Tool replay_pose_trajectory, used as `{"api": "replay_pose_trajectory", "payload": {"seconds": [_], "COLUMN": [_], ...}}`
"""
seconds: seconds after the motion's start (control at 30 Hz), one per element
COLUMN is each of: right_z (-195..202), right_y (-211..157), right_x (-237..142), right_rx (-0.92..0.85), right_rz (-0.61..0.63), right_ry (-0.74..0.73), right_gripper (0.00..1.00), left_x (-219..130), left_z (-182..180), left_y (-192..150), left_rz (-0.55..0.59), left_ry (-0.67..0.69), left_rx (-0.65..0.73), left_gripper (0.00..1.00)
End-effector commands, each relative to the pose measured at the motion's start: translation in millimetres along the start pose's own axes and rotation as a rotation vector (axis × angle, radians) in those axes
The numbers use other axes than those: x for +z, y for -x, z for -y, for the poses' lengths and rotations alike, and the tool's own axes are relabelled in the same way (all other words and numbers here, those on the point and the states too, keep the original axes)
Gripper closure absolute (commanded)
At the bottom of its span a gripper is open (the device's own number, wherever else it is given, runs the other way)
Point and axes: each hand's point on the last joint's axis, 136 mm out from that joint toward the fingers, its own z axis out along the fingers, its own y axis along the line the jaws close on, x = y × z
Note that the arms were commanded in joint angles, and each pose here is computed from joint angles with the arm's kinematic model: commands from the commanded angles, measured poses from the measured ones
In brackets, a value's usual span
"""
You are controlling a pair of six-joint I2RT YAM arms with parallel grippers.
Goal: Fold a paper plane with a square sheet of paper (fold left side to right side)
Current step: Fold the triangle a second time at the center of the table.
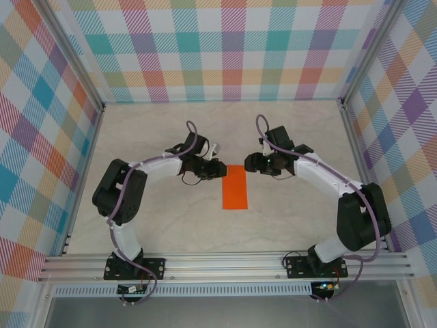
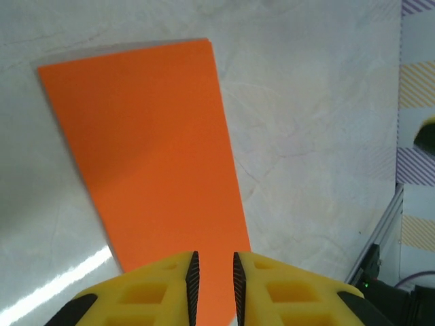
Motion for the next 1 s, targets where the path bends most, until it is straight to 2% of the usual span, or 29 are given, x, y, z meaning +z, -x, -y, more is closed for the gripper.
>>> {"api": "replay_pose_trajectory", "payload": {"seconds": [0.0, 0.2, 0.43, 0.7, 0.97], "right_z": [5.8, 9.1, 3.8, -2.3, -8.7], "right_y": [-29.9, -50.6, -50.7, -48.3, -52.8], "right_x": [5.8, 13.3, 23.3, 40.7, 62.7], "right_rx": [0.067, 0.106, 0.155, 0.239, 0.307], "right_rz": [-0.069, -0.111, -0.147, -0.205, -0.274], "right_ry": [0.028, 0.048, 0.072, 0.095, 0.145], "right_gripper": [0.34, 0.29, 0.25, 0.29, 0.38], "left_x": [10.5, 34.0, 31.8, 36.1, 35.1], "left_z": [-3.8, -27.5, -43.1, -53.3, -52.4], "left_y": [20.4, 29.3, 16.9, 3.6, 2.7], "left_rz": [0.020, 0.005, 0.002, -0.017, -0.011], "left_ry": [0.008, 0.062, 0.119, 0.125, 0.118], "left_rx": [-0.025, -0.061, -0.069, -0.083, -0.083], "left_gripper": [0.78, 0.80, 0.81, 0.82, 0.82]}}
